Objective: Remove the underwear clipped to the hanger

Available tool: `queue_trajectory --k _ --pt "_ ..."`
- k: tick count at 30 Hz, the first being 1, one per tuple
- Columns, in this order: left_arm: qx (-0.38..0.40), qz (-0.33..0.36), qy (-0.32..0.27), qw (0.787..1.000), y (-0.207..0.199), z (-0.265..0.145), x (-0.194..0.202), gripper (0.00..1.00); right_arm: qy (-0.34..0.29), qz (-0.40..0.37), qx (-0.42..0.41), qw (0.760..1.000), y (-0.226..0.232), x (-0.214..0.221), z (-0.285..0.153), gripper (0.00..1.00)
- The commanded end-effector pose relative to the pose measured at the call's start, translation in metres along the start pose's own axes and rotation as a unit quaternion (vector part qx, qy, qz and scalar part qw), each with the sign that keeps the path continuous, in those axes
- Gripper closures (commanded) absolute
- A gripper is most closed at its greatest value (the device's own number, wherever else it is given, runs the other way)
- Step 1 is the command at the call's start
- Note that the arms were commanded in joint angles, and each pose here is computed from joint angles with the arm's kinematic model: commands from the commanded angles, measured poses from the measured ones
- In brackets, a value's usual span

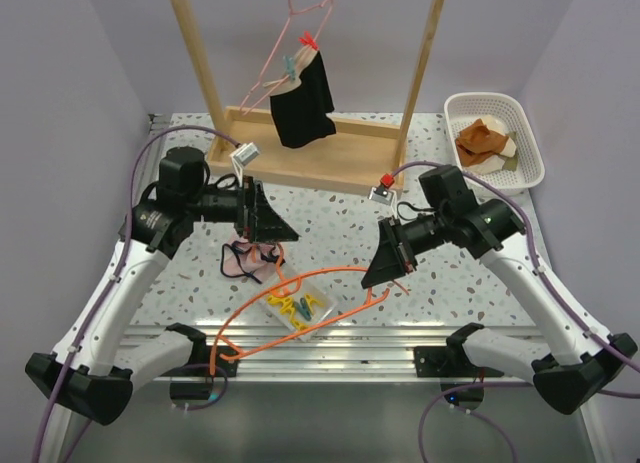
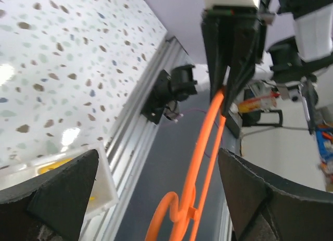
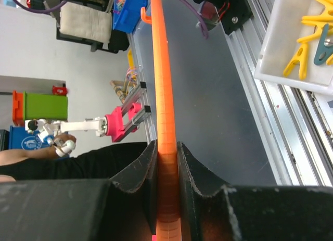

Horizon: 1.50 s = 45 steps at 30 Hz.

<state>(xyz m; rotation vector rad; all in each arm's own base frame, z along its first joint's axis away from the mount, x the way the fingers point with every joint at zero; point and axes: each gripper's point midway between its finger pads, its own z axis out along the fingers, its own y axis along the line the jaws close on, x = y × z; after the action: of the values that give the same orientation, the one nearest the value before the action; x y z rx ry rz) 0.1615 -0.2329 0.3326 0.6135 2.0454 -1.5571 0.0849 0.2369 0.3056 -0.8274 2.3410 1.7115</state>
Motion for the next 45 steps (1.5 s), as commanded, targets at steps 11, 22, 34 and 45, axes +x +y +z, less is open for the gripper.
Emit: queue_trajectory --k 11,22,34,45 --pt "-0.476 0.011 -0.192 0.858 0.114 -0.121 -0.118 0.0 -0.126 -0.061 0.182 0.973 -0.016 -0.072 -0.032 1.0" --pt "-0.527 0.035 -0.295 0.797 0.092 -0.167 -0.13 0.0 -0.411 -0.114 0.516 0.743 -0.006 -0.148 -0.199 1.0" --pt "-0.496 0.016 -0.28 0.822 0.107 -0.146 -0.112 0.0 -0.564 -0.205 0.515 0.612 0.048 -0.246 -0.253 1.0" --pt "-0.492 0.002 -0.265 0.829 0.118 -0.138 -0.093 0.0 -0.566 -0.16 0.542 0.6 0.019 -0.31 -0.247 1.0"
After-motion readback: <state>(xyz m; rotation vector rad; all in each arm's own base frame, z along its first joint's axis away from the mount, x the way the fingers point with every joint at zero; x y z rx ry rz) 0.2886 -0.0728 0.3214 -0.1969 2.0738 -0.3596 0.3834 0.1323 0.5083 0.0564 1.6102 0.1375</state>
